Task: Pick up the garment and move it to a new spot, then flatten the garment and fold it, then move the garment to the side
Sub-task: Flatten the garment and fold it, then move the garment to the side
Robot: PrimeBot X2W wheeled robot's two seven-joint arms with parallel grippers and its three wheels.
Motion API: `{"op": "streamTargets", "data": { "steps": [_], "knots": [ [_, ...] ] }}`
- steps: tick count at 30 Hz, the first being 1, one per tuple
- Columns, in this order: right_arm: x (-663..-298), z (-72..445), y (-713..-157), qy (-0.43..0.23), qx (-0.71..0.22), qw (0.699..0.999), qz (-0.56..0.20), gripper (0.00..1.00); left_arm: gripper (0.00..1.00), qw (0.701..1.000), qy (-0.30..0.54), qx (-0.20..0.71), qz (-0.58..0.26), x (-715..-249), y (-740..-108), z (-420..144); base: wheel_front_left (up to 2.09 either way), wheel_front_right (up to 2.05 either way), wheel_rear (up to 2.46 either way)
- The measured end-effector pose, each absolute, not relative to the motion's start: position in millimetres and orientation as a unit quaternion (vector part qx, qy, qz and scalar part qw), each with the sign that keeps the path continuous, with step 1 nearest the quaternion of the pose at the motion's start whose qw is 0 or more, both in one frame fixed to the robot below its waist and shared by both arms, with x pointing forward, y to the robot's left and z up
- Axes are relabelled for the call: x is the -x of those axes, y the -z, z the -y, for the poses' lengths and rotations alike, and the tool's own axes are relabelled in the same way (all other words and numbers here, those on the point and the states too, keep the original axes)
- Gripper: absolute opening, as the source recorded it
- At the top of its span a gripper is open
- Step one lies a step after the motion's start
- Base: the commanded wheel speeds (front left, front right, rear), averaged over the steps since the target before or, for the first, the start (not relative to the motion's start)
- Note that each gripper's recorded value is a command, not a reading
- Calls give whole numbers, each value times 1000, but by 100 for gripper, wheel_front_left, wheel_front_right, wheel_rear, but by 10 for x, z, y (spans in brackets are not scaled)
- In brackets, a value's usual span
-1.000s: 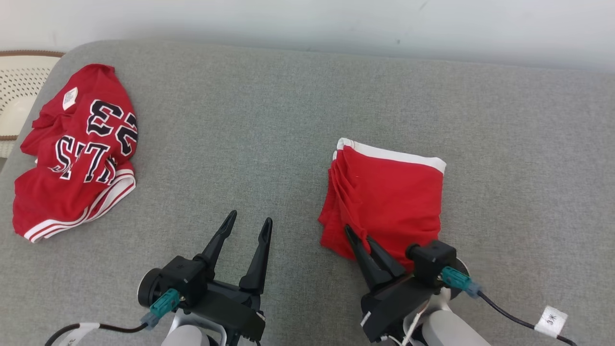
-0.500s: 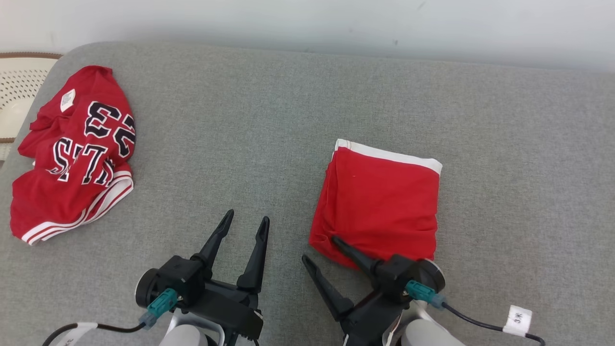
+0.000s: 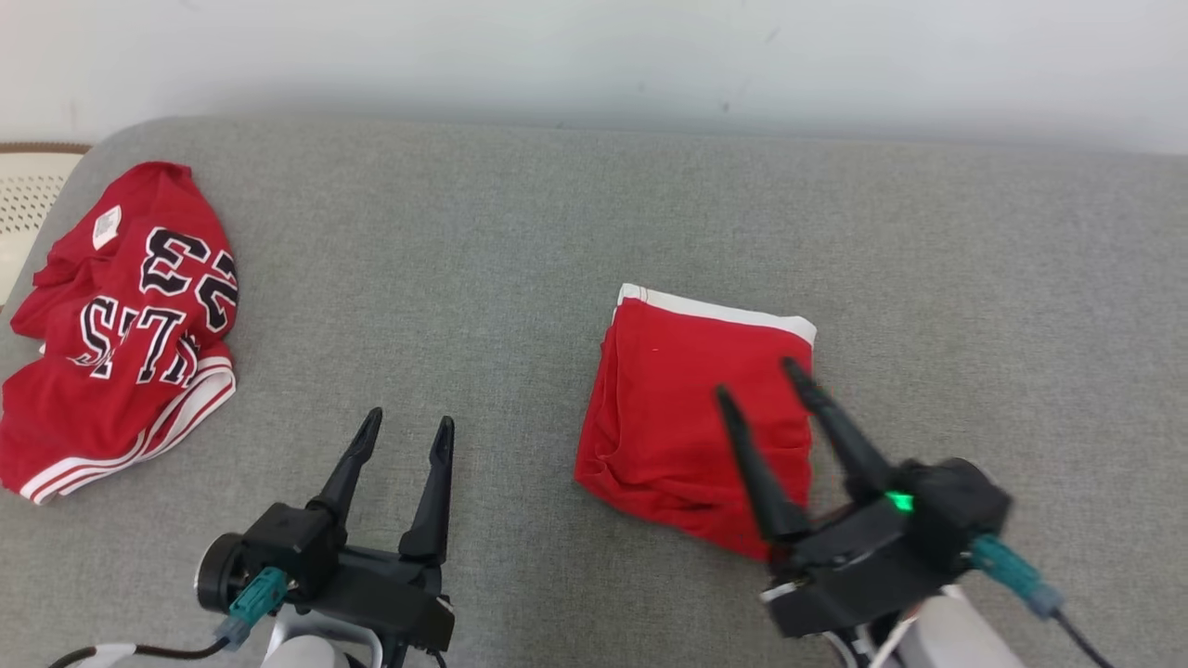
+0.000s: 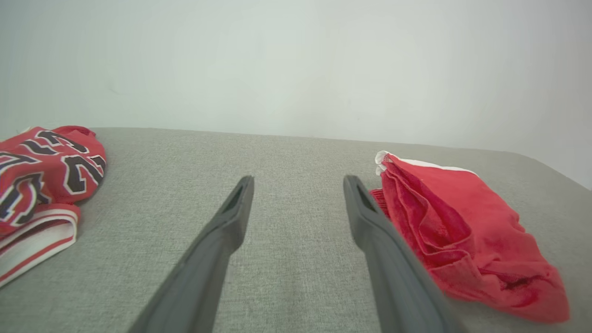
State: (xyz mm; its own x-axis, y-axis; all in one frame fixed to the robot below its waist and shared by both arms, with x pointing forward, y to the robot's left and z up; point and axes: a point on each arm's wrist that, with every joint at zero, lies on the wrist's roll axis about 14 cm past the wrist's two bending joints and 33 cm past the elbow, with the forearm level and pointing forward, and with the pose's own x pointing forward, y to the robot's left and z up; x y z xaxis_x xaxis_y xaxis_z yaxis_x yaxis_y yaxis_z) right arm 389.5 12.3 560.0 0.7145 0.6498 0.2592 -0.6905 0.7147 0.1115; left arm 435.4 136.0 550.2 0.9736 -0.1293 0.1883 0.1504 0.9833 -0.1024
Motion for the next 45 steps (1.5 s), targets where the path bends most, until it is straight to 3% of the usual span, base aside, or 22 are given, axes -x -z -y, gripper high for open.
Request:
{"op": "streamTargets", "data": {
  "steps": [8,15,25,45],
  "knots": [
    [-4053,724,-5584,-235,-55,964,115,100,100,990,67,37,119,-4238,-5685,-1406,0,0,0],
    [-3944,1175,-5497,-173,-26,980,96,100,100,989,67,27,131,-4101,-5778,-1399,0,0,0],
    [-3740,1332,-5375,-143,-19,988,62,100,100,990,57,15,131,-3983,-5800,-1419,0,0,0],
    [-3868,1225,-5205,-165,-9,986,23,100,100,991,40,13,130,-4023,-5796,-1525,0,0,0]
  ]
}}
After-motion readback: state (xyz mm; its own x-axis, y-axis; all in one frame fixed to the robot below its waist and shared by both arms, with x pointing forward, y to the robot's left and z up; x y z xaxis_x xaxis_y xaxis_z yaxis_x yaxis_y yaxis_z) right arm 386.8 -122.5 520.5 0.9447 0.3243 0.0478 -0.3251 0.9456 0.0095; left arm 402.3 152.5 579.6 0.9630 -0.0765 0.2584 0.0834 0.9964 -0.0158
